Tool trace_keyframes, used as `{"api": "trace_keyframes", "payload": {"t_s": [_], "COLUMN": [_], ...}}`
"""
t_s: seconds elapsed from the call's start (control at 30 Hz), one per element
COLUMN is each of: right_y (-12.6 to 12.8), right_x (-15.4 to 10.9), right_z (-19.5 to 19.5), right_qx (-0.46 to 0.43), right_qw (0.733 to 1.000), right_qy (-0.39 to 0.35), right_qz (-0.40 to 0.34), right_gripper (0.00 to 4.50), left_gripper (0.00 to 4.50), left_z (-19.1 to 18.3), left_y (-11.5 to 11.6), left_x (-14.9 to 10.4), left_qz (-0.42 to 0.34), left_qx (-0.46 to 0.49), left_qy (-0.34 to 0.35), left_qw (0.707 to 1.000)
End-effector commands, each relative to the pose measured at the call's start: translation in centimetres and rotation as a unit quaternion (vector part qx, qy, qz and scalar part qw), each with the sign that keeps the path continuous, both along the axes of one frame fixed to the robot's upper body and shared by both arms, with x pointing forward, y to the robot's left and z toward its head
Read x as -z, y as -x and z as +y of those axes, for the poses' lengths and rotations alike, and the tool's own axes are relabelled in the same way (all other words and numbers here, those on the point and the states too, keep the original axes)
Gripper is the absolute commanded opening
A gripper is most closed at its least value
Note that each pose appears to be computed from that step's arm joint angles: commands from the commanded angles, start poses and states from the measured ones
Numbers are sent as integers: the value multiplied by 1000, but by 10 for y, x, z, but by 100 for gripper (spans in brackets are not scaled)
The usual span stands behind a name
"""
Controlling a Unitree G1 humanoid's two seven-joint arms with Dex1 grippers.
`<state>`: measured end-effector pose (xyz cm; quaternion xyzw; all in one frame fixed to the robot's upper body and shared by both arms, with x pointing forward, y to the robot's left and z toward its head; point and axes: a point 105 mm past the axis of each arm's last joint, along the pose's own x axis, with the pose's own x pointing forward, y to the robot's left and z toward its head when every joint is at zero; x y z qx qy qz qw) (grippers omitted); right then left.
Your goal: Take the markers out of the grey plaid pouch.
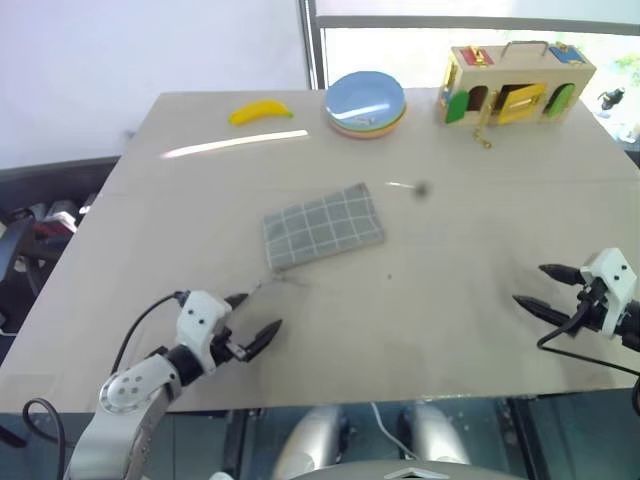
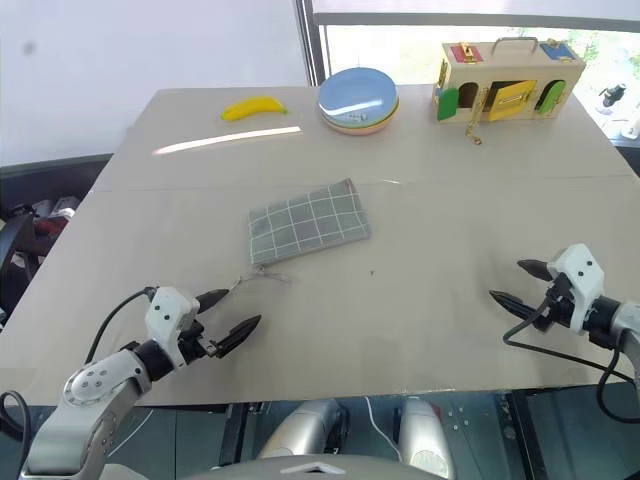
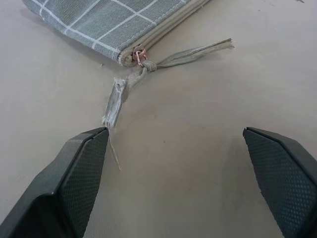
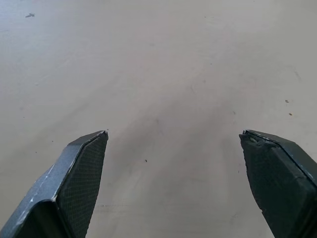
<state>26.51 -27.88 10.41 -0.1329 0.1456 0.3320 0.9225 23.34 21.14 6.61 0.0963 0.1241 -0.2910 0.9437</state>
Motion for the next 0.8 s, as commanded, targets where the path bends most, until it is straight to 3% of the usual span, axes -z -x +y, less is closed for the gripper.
{"api": "trace_keyframes", "payload": {"t_s": [0.03,0.6,0.8], "right_y": [-1,2,5], "right_x": [-17,-16,-16], "right_z": [-1,0,12], "right_qx": [-2,0,-18], "right_qw": [999,999,999], "right_qy": [7,5,-11], "right_qz": [-37,-43,-39], "right_gripper": [438,438,438], "left_gripper": [450,450,450], "left_z": [3,6,8], "left_y": [-1,-2,-6], "left_x": [-8,-7,-17], "left_qz": [-17,-20,-49], "left_qx": [8,17,21], "left_qy": [-10,-4,-6], "left_qw": [1000,1000,999]}}
